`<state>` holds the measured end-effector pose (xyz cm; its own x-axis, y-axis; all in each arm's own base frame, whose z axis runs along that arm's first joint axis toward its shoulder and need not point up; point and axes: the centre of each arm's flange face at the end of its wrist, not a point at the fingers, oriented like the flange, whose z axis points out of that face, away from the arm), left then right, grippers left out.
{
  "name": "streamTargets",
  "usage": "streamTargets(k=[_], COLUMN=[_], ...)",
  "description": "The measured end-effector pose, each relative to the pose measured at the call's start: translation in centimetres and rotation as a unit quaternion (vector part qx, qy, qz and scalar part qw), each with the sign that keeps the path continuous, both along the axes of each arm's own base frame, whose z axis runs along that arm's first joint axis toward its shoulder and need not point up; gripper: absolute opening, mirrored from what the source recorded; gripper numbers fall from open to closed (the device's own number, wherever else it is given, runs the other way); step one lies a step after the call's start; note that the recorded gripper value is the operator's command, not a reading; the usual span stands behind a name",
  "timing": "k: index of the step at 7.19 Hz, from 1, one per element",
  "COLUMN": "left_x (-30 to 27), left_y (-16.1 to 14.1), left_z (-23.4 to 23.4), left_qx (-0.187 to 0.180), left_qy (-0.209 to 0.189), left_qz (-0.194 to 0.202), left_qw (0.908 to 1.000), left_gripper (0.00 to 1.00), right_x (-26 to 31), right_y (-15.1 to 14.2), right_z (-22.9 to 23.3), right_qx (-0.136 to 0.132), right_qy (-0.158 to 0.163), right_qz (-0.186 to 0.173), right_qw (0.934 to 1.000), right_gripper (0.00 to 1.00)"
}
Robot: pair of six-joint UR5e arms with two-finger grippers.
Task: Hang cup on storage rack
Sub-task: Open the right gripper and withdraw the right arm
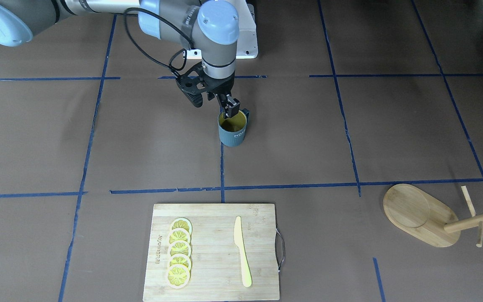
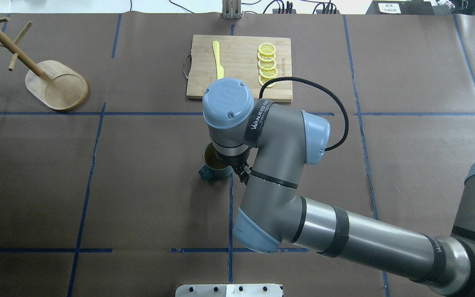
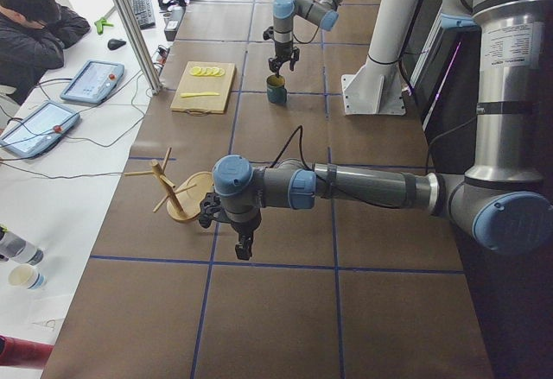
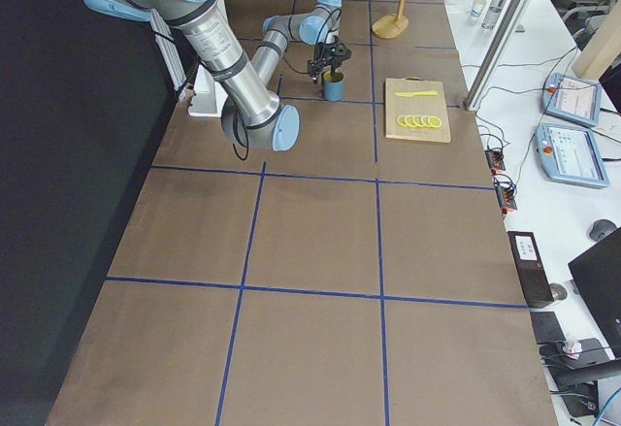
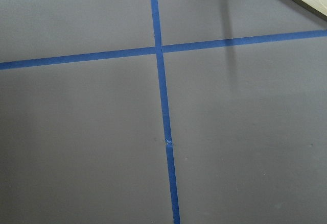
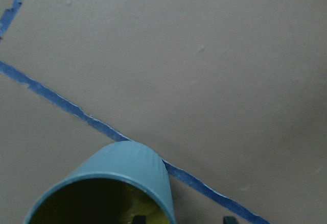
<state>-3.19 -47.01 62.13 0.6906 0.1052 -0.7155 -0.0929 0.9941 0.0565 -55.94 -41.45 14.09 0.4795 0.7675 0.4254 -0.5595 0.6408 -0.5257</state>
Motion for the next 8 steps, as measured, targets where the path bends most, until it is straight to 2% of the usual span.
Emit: streamTargets(k=[1,2,3,4,5,6,7,8], left_x=[0.0,0.0,0.0,0.0,0.0,0.0,0.0,0.0], left_y=[0.0,0.0,0.0,0.0,0.0,0.0,0.0,0.0], left_z=[-0.1,-0.1,-0.2,-0.3,-0.5,-0.7,-0.8,-0.8], left_qx=[0.001,0.001,0.002,0.003,0.005,0.006,0.005,0.003], left_qy=[0.000,0.000,0.000,0.000,-0.001,-0.001,-0.001,-0.001], left_qz=[0.000,0.000,0.000,0.000,0.000,-0.001,-0.002,-0.004], left_qw=[1.0000,1.0000,1.0000,1.0000,1.0000,1.0000,1.0000,1.0000], left_gripper=[1.00,1.00,1.00,1.00,1.00,1.00,1.00,1.00], right_x=[3.5,7.8,12.9,18.8,25.3,31.7,37.7,43.2], right_y=[-1.7,-4.3,-6.9,-9.2,-11.4,-13.0,-13.9,-14.2], right_z=[1.1,3.4,6.5,10.3,14.9,19.9,24.8,29.5], right_qx=[0.037,0.077,0.116,0.155,0.192,0.226,0.253,0.272], right_qy=[0.000,0.001,0.001,0.000,0.002,0.012,0.020,0.022], right_qz=[-0.034,-0.073,-0.116,-0.163,-0.210,-0.257,-0.301,-0.336], right_qw=[0.9987,0.9943,0.9865,0.9745,0.9587,0.9396,0.9191,0.9015], right_gripper=[1.00,1.00,1.00,1.00,1.00,1.00,1.00,1.00])
